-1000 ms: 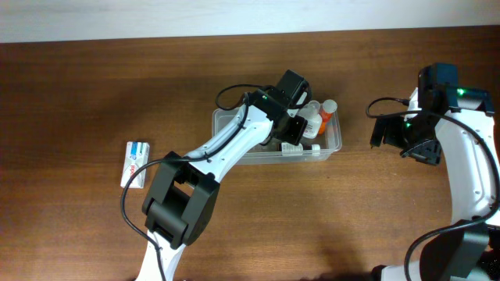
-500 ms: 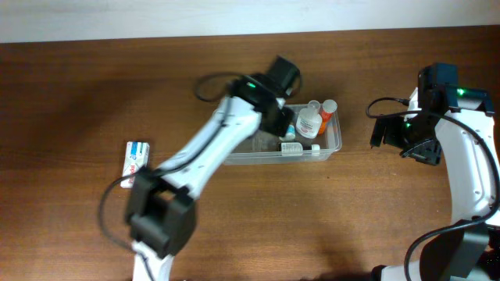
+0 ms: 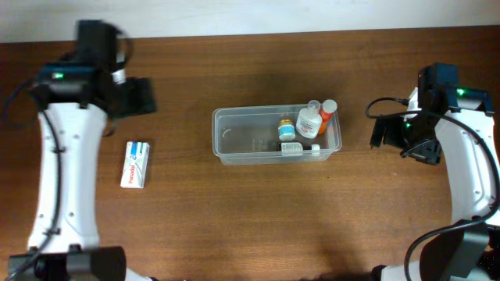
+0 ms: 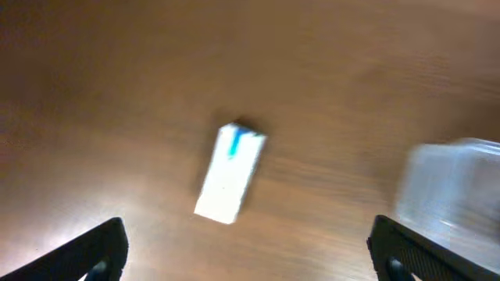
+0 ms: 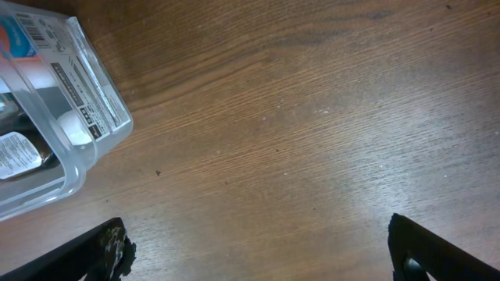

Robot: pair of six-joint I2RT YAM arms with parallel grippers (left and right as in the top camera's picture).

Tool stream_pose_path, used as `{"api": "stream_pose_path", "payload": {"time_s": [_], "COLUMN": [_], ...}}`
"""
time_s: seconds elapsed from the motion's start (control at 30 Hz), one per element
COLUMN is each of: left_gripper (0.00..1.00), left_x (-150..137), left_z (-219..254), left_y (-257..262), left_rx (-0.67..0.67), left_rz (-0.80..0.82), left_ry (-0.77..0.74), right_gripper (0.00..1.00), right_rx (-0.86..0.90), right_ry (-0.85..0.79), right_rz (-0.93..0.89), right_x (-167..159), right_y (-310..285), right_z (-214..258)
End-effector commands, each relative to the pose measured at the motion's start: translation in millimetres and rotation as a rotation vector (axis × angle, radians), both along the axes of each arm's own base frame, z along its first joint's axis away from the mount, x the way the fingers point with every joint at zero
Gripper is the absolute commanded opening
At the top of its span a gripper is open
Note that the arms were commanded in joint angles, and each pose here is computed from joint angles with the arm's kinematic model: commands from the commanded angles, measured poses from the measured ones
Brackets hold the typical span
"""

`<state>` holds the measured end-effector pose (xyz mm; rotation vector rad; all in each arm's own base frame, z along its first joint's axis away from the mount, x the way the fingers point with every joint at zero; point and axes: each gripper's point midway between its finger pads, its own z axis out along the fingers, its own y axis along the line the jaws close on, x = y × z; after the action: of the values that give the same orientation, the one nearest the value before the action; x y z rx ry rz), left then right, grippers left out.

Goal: Pack container
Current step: 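Move the left gripper to the Panadol box and grasp it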

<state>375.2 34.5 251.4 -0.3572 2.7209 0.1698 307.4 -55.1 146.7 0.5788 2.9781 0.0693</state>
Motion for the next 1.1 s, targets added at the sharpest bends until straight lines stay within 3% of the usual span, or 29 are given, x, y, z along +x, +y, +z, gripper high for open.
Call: {"api": "stream_pose_path", "payload": {"time_s": [0.0, 0.17, 0.37, 0.5, 0.83, 0.93, 1.07], "left_gripper": [0.99, 0.99, 0.99, 0.99, 0.99, 0.91, 0.64], "left_x": [-14.3, -33.9, -39.5, -26.4, -38.4, -38.6, -40.3], "left_z": [-46.9, -114.7, -185.0, -213.0, -261.2, -261.8, -261.8], "left_y": [32.9, 51.7, 41.3, 40.2, 36.1, 36.2, 35.9], "left_rx": [-0.067, -0.073, -0.048, -0.037, -0.081, -0.081, -0.083], "left_rz": [0.103, 0.091, -0.078, -0.132, -0.136, -0.136, -0.136], "left_ry": [0.111, 0.222, 0.294, 0.307, 0.437, 0.440, 0.446], "right_gripper": [0.98, 0.99, 0.99, 0.99, 0.98, 0.98, 0.99], "right_rx": [0.006, 0.006, 0.006, 0.006, 0.006, 0.006, 0.006], "right_ry": [-0.003, -0.003, -0.003, -0.003, -0.003, -0.003, -0.003], "right_rz": [0.010, 0.010, 0.010, 0.010, 0.010, 0.010, 0.010], "right_x": [0.3, 0.3, 0.4, 0.4, 0.4, 0.4, 0.4], "right_y": [3.2, 3.2, 3.2, 3.2, 3.2, 3.2, 3.1], "right_z": [0.3, 0.3, 0.3, 0.3, 0.3, 0.3, 0.3]}}
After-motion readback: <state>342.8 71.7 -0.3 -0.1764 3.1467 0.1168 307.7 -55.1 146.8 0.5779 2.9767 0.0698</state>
